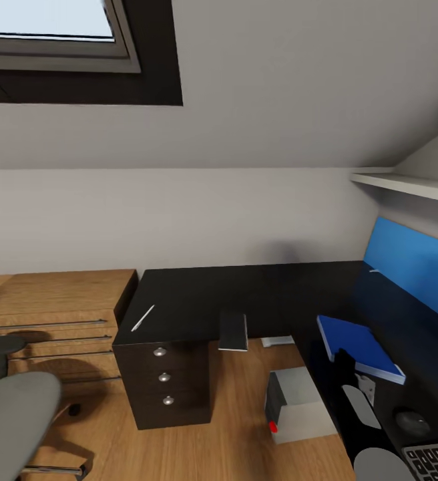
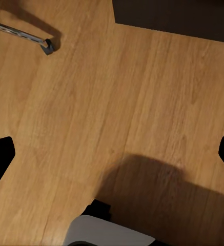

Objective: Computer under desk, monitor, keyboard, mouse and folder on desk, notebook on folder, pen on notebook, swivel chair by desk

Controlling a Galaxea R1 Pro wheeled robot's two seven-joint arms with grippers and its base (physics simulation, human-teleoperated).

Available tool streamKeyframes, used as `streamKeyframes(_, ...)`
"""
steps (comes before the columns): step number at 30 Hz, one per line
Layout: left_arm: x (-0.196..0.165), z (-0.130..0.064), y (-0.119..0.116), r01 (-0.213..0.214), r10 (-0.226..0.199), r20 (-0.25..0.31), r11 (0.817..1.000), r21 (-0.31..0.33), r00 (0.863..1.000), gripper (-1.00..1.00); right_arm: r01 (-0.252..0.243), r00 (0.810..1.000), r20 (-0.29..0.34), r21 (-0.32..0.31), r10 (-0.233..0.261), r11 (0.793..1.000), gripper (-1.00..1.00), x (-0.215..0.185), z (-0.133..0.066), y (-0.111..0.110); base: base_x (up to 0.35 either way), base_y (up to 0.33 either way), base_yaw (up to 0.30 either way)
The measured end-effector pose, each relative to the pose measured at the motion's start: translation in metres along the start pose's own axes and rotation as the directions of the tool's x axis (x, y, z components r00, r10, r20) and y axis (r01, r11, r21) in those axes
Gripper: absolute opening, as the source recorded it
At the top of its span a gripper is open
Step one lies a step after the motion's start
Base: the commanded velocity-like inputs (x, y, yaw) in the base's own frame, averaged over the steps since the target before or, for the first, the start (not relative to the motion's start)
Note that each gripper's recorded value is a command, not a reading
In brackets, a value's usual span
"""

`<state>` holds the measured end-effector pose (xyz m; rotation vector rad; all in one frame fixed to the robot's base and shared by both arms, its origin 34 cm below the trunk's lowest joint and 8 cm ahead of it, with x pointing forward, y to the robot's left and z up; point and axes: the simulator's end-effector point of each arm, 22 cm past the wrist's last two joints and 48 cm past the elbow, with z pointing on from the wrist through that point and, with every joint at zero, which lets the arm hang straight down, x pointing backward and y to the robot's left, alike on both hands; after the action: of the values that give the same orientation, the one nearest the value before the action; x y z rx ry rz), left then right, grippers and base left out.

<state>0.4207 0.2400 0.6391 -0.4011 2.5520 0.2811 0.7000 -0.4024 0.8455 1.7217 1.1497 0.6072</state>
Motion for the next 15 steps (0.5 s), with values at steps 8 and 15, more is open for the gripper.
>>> streamKeyframes(8, 0.0, 0.0, 0.0, 0.0, 0.0, 0.0, 1.0, 0.0, 1.0, 1.0, 0.003, 1.0, 0.002, 0.01, -0.003, 1.0, -1.0, -0.002, 0.001, -0.004, 0.0, -0.005, 0.0)
streamKeyframes(15, 0.0, 0.0, 0.0, -0.001, 0.001, -0.001, 1.0, 0.0, 1.0, 1.0, 0.013, 1.0, 0.004, 0.026, -0.013, 1.0, -1.0, -0.007, 0.003, -0.012, 0.0, 0.0, 0.0)
